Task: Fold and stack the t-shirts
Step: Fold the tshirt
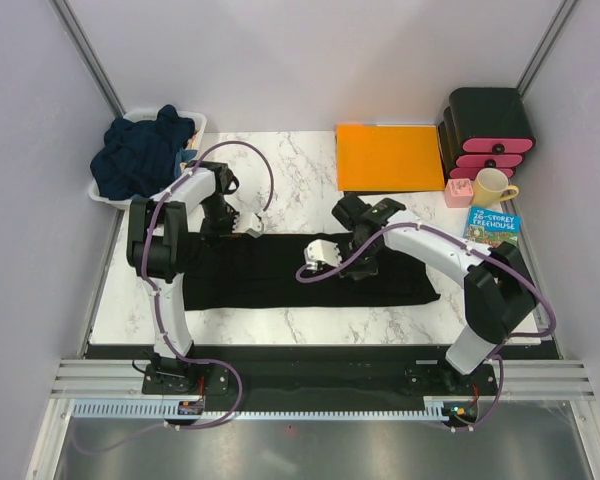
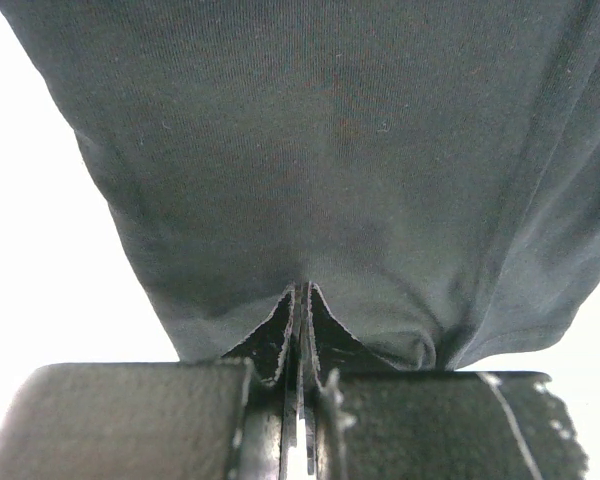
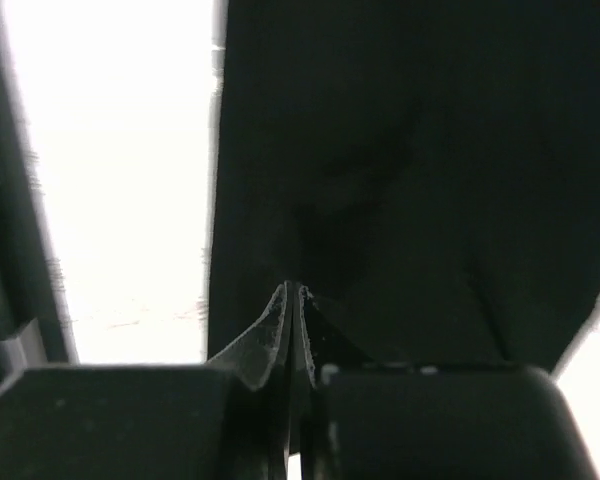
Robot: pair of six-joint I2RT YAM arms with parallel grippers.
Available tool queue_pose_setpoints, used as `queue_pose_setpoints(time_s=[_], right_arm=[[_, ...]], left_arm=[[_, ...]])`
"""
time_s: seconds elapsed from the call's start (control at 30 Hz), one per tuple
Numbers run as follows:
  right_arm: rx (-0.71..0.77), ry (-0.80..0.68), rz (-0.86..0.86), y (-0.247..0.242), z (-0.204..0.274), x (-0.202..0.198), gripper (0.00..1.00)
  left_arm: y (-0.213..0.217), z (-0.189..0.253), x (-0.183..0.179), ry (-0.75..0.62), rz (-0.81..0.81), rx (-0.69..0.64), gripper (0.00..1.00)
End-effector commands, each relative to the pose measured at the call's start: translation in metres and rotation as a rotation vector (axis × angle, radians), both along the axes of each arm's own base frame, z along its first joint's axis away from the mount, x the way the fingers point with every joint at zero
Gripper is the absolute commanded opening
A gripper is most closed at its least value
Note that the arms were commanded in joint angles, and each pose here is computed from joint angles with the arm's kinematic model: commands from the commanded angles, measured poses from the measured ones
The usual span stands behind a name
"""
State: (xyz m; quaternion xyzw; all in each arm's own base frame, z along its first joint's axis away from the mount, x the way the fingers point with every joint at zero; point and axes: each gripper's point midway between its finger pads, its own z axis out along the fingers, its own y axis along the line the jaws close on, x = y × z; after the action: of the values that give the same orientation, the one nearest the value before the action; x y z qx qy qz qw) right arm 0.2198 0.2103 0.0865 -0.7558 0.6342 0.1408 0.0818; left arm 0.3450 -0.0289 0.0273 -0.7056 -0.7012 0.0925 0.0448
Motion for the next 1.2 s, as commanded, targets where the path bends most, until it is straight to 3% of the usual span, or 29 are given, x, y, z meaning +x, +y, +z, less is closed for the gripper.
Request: queue_pose_setpoints(time_s=[0.0, 0.13, 0.3, 0.97, 1.17], right_arm=[[0.043, -0.220, -0.189, -0.012, -0.001, 0.066, 0.00], [0.043, -0.219, -0.268, -0.027, -0.020, 0.098, 0.00], [0.035, -0.172, -0.261, -0.033, -0.041, 0.100, 0.00], [0.005, 0.087, -0.195, -0.049, -0.037, -0.020, 0.00], [0.027, 0.020, -0.173, -0.043, -0.018, -0.026, 0.00]], left_arm=[[-0.004, 0.005, 0.011, -0.033, -0.018, -0.019, 0.02], [-0.001, 0.008, 0.011, -0.039, -0.012, -0.008, 0.02], [0.003, 0.013, 0.010, -0.050, 0.004, -0.004, 0.02], [0.006, 0.007, 0.011, -0.030, 0.006, -0.005, 0.02], [0.006, 0.002, 0.013, -0.024, -0.007, -0.004, 0.02]])
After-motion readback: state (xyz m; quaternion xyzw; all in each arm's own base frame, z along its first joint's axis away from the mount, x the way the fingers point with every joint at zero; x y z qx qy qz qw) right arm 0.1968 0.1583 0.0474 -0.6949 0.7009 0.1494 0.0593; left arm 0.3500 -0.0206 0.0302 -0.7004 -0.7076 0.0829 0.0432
